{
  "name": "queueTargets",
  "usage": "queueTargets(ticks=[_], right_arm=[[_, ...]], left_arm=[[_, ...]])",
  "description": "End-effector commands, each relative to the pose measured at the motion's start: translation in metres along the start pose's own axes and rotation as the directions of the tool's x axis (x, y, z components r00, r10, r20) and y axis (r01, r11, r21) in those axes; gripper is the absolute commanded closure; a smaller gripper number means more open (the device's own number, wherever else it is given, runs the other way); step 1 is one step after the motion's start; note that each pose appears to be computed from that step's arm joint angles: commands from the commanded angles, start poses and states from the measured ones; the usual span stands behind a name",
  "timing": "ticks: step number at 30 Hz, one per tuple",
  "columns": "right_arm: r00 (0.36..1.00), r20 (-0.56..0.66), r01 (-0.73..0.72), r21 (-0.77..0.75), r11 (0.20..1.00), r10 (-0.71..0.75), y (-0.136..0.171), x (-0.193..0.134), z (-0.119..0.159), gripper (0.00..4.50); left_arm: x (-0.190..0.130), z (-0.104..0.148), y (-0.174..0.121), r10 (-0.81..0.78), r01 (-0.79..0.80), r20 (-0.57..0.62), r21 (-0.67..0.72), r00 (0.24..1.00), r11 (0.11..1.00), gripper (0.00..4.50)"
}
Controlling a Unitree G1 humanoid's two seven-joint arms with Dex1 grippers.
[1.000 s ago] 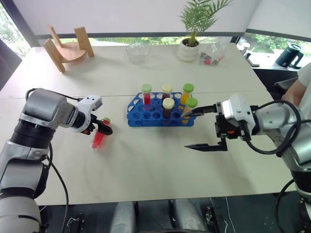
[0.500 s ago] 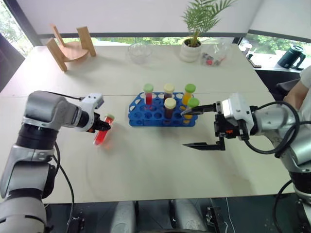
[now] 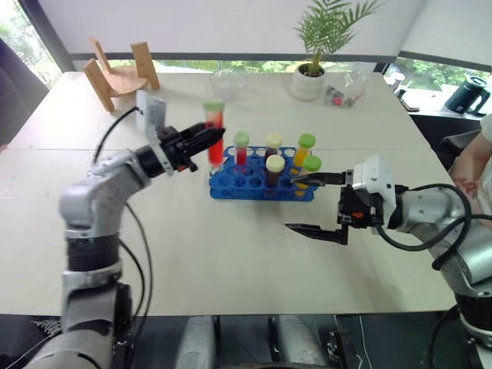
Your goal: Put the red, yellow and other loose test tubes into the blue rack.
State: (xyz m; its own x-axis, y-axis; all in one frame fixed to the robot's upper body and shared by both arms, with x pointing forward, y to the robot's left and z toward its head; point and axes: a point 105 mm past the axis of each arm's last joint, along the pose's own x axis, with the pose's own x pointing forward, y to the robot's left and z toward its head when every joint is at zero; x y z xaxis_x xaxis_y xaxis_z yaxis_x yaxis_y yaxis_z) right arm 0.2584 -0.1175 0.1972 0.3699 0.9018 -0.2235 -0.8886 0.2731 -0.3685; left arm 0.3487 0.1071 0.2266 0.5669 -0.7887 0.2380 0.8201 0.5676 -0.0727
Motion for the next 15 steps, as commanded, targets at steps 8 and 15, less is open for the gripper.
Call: queueTargets(ticks=[8, 15], right_arm=[[0.998, 0.036, 0.046, -0.035, 0.998, -0.045, -0.001, 0.0, 0.014, 0.0], [0.998, 0.041, 0.055, -0.035, 0.998, -0.053, 0.0, 0.001, 0.015, 0.0]], left_arm=[[0.014, -0.034, -0.006, -0.027, 0.012, 0.091, 0.168, 0.995, 0.986, 3.7], [0.017, -0.049, -0.002, -0.007, -0.011, 0.098, 0.185, 0.995, 0.983, 3.7]])
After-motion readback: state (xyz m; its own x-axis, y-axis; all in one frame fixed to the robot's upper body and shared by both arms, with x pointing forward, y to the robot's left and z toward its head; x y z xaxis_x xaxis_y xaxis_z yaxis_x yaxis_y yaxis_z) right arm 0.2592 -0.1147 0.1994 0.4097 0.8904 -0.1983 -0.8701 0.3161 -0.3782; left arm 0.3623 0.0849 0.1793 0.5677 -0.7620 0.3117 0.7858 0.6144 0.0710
